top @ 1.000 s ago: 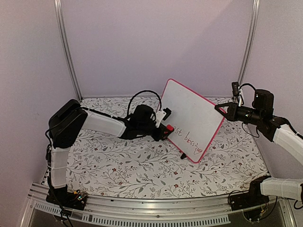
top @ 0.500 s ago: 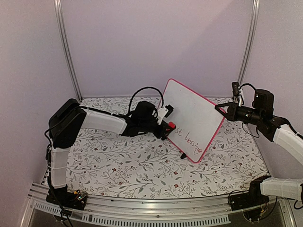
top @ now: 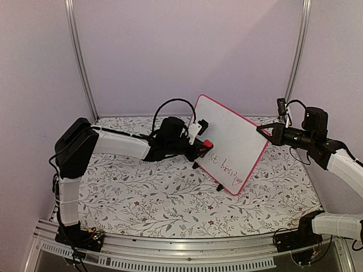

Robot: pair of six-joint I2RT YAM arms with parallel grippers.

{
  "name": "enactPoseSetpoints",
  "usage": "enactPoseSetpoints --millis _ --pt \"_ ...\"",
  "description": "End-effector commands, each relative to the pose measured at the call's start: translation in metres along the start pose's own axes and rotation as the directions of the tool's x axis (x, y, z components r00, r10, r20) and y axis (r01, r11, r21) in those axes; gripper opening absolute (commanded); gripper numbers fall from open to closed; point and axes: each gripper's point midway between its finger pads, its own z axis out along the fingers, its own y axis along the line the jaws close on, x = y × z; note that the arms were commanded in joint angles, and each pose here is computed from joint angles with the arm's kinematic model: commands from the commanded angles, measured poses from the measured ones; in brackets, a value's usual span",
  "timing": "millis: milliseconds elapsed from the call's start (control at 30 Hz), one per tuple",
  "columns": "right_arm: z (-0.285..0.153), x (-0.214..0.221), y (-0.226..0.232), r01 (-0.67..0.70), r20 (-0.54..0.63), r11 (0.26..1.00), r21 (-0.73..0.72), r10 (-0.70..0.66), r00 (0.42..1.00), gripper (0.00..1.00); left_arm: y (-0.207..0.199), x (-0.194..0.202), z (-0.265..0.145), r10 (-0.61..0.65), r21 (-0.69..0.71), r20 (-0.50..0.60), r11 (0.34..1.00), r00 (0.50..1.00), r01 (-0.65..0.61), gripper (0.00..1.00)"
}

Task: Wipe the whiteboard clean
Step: Erase the center of the whiteboard.

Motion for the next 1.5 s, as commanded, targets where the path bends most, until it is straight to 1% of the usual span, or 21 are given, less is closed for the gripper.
enactPoseSetpoints --millis 0,167,367,700,867,1000,1133,1333,1467 --pt "0.004 0.042 0.012 -0.04 -0.143 0.995 -0.09 0.027 0.989 0.0 -0.012 -0.039 -0.009 0.034 0.011 0.11 0.999 0.993 -0.035 0.0" --pt "0.003 0.042 0.012 -0.04 -0.143 0.995 -0.086 0.028 0.989 0.0 -0.008 0.005 0.004 -0.001 0.0 0.013 1.0 1.0 0.001 0.0" --pt "0.004 0.043 0.012 -0.042 -0.146 0.995 -0.088 0.029 0.989 0.0 -0.003 0.063 0.017 -0.047 -0.022 -0.1 0.999 0.994 0.045 0.0" --pt "0.003 0.042 0.012 -0.041 -0.144 0.995 -0.086 0.028 0.989 0.0 -0.002 0.094 0.025 -0.067 -0.026 -0.161 0.998 0.985 0.064 0.0" --pt "0.003 0.042 0.012 -0.04 -0.142 0.996 -0.086 0.027 0.989 0.0 -0.004 0.112 0.02 -0.082 -0.023 -0.192 0.997 0.978 0.08 0.0" --pt "0.004 0.042 0.012 -0.043 -0.145 0.995 -0.088 0.03 0.989 0.0 -0.006 0.121 0.016 -0.088 -0.023 -0.202 0.996 0.975 0.085 0.0" --pt "0.003 0.042 0.012 -0.041 -0.144 0.995 -0.089 0.028 0.989 0.0 -0.006 0.119 0.016 -0.09 -0.02 -0.198 0.996 0.976 0.087 0.0" --pt "0.003 0.043 0.012 -0.042 -0.144 0.995 -0.088 0.029 0.989 0.0 -0.013 0.087 0.015 -0.064 0.014 -0.133 0.998 0.989 0.067 0.0" --pt "0.003 0.043 0.012 -0.044 -0.144 0.995 -0.087 0.031 0.989 0.0 -0.025 0.068 0.011 -0.025 0.031 -0.094 0.999 0.995 0.028 0.0"
